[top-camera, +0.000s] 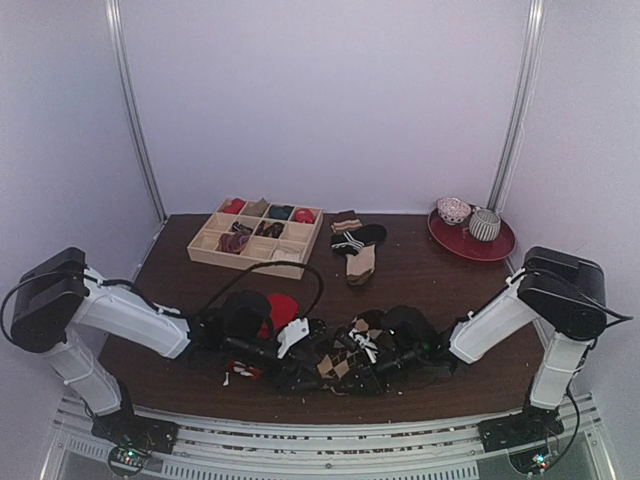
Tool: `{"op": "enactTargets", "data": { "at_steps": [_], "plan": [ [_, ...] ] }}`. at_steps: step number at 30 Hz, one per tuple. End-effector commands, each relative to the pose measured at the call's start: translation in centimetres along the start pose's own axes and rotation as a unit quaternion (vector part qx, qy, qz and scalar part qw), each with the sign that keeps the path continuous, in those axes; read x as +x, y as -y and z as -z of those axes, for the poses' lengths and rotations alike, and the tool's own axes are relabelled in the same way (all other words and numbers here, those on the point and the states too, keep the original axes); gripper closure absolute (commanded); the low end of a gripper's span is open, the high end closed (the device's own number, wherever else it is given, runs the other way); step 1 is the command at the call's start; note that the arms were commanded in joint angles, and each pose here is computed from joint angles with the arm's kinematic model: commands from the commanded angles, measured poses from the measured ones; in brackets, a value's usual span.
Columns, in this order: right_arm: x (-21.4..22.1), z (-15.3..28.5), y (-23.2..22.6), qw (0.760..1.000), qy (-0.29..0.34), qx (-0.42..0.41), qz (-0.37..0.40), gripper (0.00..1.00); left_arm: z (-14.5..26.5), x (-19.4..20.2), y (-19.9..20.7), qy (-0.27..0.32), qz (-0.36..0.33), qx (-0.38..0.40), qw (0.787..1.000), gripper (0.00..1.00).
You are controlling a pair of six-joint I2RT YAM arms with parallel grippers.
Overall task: Roll the socks
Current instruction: Roll a pair of socks at the center of the board.
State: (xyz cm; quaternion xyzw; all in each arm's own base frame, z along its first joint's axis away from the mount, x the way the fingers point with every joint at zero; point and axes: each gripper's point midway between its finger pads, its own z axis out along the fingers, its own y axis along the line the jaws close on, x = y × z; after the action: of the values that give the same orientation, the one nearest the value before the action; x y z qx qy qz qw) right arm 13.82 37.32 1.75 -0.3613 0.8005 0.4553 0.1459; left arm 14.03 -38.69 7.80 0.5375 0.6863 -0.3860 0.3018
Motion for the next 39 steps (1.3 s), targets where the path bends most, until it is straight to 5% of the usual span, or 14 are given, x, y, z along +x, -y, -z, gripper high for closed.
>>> {"op": "enactTargets", "data": {
  "at_steps": [1,12,18,20,22,29,33,39],
  "plan": [
    [9.9,0.5,2.8,0.979,-0.158,0.037,-0.127,0.95,-1.1,0.1,-0.4,0.027,-0.057,-0.001,0.998,0.4],
    [10.1,0.7,3.6,0.975,-0.17,0.027,-0.138,0.95,-2.9,4.0,-0.6,-0.03,-0.037,0.018,0.999,0.53],
    [9.9,0.8,4.5,0.974,-0.177,0.044,-0.136,0.94,-3.1,3.9,-0.4,-0.033,-0.025,0.023,0.999,0.79],
    [9.3,0.8,4.8,0.975,-0.176,0.055,-0.128,0.87,-3.5,4.0,-0.6,-0.043,-0.01,0.025,0.999,0.95],
    [8.4,1.1,4.8,0.978,-0.165,0.068,-0.112,0.8,-3.9,4.7,-1.0,-0.061,0.023,0.02,0.998,1.0],
    [-0.6,6.0,1.9,0.987,0.047,0.132,0.076,0.53,-4.3,12.0,-1.8,-0.185,0.212,0.011,0.959,1.0],
    [-1.8,7.5,-1.6,0.946,0.11,0.175,0.25,0.45,-3.5,14.5,-1.4,-0.208,0.315,0.031,0.925,1.0],
    [-1.7,6.5,-2.5,0.876,0.096,0.249,0.402,0.4,-2.9,16.0,-0.9,-0.236,0.365,0.036,0.9,1.0]
  ]
}}
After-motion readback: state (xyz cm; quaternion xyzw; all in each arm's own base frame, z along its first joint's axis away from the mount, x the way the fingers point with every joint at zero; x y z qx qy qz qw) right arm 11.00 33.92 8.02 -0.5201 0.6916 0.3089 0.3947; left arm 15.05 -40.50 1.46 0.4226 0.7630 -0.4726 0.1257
